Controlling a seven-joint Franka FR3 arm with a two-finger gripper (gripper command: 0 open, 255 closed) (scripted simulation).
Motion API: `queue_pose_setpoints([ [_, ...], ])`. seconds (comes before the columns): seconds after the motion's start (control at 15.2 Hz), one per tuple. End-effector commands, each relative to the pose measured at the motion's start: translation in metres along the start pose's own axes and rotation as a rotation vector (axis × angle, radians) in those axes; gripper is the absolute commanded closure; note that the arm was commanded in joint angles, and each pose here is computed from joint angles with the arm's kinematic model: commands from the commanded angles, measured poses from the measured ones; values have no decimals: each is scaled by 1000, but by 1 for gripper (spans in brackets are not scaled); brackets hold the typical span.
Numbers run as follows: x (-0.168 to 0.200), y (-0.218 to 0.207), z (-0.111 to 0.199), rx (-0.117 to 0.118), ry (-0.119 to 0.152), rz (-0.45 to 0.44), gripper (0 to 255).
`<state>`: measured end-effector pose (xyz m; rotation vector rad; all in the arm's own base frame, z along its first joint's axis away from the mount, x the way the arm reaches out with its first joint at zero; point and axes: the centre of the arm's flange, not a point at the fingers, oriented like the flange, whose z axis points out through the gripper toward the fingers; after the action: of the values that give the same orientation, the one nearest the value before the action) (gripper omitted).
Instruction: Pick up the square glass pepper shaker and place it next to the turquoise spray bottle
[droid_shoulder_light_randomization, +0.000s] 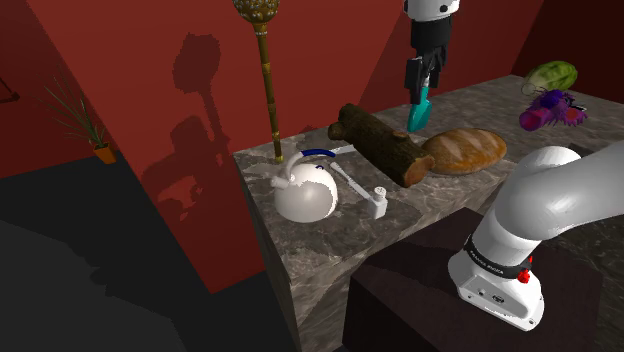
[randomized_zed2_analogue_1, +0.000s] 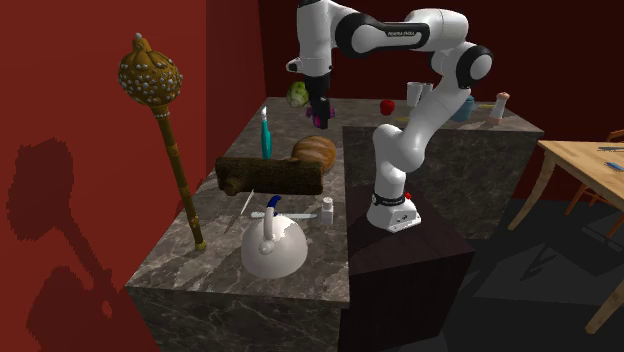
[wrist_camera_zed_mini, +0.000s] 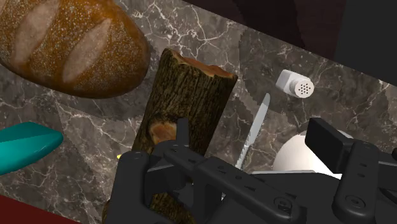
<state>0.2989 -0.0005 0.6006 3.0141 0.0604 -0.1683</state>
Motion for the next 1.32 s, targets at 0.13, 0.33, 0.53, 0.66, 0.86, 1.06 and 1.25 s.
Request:
queue_pose_setpoints([
  [0.13, -1, -13, 22, 9, 20, 8, 0],
  [0.33, -1, -34, 54, 22, 51, 19, 0],
  [0.53, -1, -55, 87, 36, 82, 31, 0],
  [0.66, 0, -69, 108, 45, 102, 38, 0],
  [0.86, 3, -90, 140, 58, 133, 50, 0],
  [1.06, 7, -112, 171, 72, 164, 61, 0],
  [1.25, 13, -135, 202, 85, 194, 73, 0],
])
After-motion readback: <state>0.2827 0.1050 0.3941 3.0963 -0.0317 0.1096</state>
